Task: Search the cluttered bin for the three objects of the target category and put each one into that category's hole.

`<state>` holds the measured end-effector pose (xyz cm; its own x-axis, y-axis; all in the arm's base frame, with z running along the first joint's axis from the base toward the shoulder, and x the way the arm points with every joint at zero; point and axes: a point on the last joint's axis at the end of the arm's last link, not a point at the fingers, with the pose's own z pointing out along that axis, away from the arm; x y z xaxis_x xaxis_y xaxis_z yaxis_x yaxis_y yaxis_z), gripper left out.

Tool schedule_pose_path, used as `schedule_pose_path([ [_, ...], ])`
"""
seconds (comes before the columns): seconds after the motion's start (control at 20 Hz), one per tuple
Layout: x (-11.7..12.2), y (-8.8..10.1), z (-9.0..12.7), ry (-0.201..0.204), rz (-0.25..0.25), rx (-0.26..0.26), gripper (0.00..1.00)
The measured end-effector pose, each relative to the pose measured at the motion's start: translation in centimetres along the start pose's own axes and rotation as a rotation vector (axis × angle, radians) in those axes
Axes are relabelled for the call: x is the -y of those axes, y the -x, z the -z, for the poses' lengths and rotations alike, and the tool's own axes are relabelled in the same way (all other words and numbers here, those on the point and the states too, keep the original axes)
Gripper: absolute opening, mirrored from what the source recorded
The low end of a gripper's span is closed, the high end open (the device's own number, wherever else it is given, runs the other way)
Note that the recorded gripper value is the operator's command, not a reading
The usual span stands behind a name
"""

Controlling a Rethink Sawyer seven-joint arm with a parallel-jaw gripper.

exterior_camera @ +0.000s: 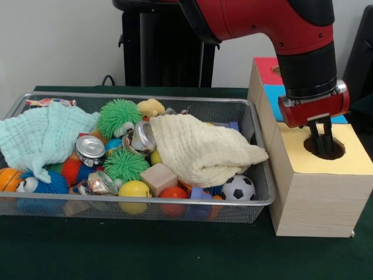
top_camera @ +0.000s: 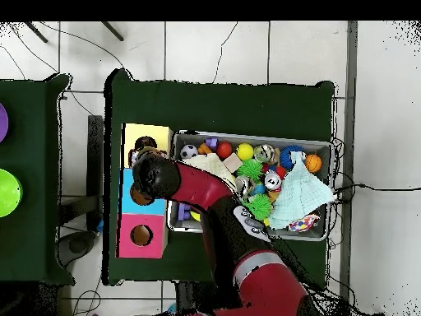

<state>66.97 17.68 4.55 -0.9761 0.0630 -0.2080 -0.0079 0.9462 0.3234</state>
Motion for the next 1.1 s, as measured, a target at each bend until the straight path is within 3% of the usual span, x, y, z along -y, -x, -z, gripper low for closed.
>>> schedule_pose_path([
  [0.4,-0.4,0.3,1.1,0.000,0.008,0.011,0.00],
  [0.85,-0.6,0.5,5.2,-0.005,0.023,0.016,0.00],
  [1.1,-0.7,-0.1,7.9,-0.026,0.060,-0.018,0.00],
])
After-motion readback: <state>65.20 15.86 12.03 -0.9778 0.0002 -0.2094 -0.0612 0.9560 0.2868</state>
